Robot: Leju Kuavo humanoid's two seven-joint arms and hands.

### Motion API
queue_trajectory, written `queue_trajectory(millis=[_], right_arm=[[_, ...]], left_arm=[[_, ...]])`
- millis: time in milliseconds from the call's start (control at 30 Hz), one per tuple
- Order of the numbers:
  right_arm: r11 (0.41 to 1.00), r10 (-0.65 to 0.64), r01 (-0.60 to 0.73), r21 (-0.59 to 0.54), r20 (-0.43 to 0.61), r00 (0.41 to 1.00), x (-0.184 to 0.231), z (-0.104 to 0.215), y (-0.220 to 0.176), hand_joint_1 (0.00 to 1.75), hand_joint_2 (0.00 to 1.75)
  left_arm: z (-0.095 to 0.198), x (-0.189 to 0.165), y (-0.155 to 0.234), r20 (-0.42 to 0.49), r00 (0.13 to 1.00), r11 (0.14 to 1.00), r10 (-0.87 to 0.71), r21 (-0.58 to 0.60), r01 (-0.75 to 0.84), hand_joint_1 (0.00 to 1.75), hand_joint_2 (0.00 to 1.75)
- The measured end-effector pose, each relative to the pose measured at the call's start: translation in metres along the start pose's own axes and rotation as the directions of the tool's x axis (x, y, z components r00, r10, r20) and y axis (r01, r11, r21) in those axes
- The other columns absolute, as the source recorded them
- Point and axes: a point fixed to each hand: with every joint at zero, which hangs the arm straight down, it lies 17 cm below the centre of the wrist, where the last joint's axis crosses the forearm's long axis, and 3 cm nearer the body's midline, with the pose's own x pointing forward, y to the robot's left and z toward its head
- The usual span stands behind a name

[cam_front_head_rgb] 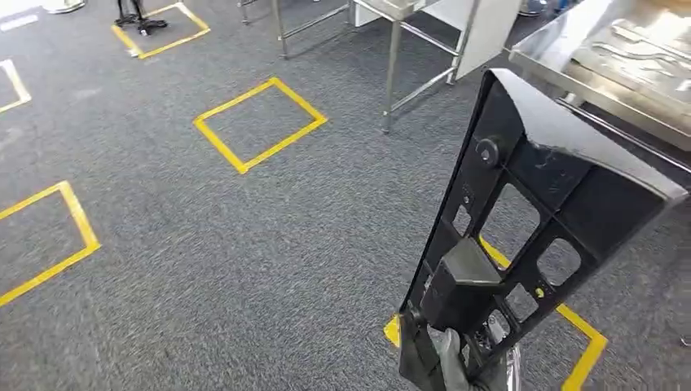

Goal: Take the parts from the cabinet and place them on the table.

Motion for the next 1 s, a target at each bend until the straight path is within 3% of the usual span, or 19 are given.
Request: queue_trajectory(millis=[1000], right_arm=[[1.0,-0.003,0.003,-0.004,-0.012,1.0,-0.0035,0.0019,-0.0006,1.75,1.75]], left_arm=[[0.0021,-0.004,-0.0001,-0.011,1.0,1.0,-0.008,-0.006,0.008,0.0,1.75]])
